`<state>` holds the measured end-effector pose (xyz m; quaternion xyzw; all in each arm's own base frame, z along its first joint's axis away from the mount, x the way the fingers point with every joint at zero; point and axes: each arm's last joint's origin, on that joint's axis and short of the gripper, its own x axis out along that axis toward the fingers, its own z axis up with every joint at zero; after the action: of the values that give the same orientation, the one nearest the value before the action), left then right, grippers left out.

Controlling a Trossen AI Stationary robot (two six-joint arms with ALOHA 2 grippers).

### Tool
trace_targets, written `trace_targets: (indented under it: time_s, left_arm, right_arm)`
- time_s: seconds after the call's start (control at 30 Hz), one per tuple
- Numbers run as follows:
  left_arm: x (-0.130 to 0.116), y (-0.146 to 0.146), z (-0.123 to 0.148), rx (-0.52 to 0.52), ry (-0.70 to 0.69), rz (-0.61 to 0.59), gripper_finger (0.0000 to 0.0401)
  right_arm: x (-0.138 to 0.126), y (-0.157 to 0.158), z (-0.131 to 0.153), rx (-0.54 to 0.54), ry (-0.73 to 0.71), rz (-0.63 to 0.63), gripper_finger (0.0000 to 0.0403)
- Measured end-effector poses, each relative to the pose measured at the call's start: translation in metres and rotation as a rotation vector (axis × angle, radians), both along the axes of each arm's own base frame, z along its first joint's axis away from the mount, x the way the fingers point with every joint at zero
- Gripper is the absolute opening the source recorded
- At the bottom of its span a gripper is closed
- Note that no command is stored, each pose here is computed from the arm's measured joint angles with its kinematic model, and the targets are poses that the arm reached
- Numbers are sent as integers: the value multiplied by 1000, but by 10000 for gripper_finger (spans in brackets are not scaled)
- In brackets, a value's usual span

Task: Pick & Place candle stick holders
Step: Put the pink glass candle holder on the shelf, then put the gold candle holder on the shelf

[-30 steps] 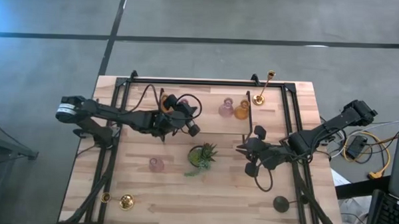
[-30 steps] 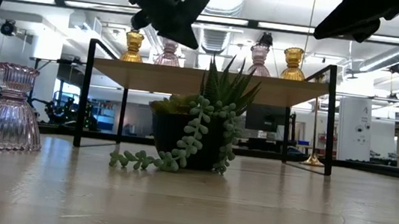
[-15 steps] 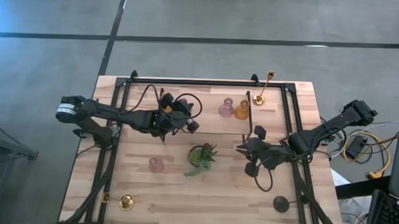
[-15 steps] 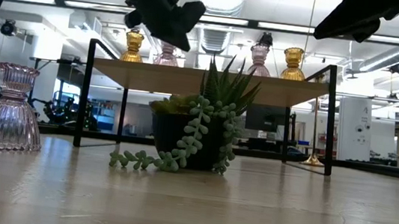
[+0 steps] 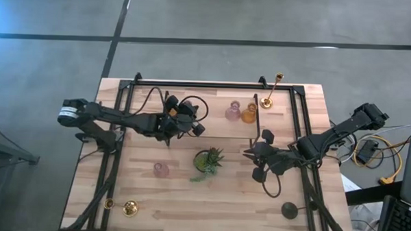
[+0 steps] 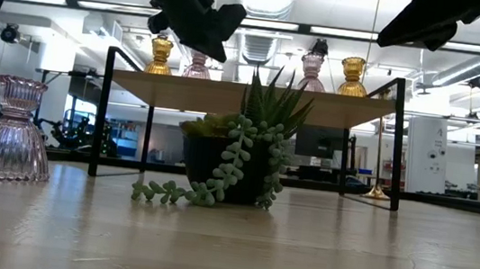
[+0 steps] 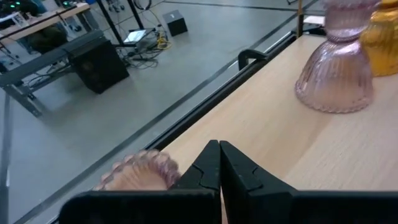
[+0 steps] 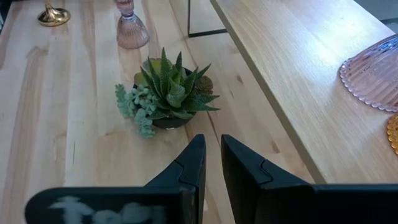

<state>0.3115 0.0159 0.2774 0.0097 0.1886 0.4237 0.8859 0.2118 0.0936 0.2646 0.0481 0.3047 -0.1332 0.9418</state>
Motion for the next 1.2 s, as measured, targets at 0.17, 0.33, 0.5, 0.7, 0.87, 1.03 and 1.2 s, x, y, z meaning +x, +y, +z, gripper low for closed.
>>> trace_targets:
  time_s: [0.17, 0.33, 0.5, 0.7, 0.87, 1.03, 1.2]
  left_arm:
    - [3, -5, 20, -6, -43, -95, 0]
    - [-1, -14, 50, 57, -81, -162, 0]
    - [-16, -23, 75, 126, -98, -222, 0]
    - [-39, -23, 95, 179, -109, -241, 0]
    - [-61, -21, 109, 201, -110, -229, 0]
    - [-89, -21, 116, 182, -86, -209, 0]
    - [-110, -25, 111, 127, -65, -230, 0]
  right_arm:
    - [0, 0, 0, 0, -1, 0, 43]
    - [0, 0, 0, 1, -2, 0, 43]
    - [0, 0, 0, 1, -2, 0, 43]
    - [0, 0, 0, 1, -3, 0, 43]
    - [0, 0, 0, 2, -4, 0, 43]
    - [0, 1, 0, 23, 7, 23, 43]
    - [0, 1, 0, 35, 15, 37, 43]
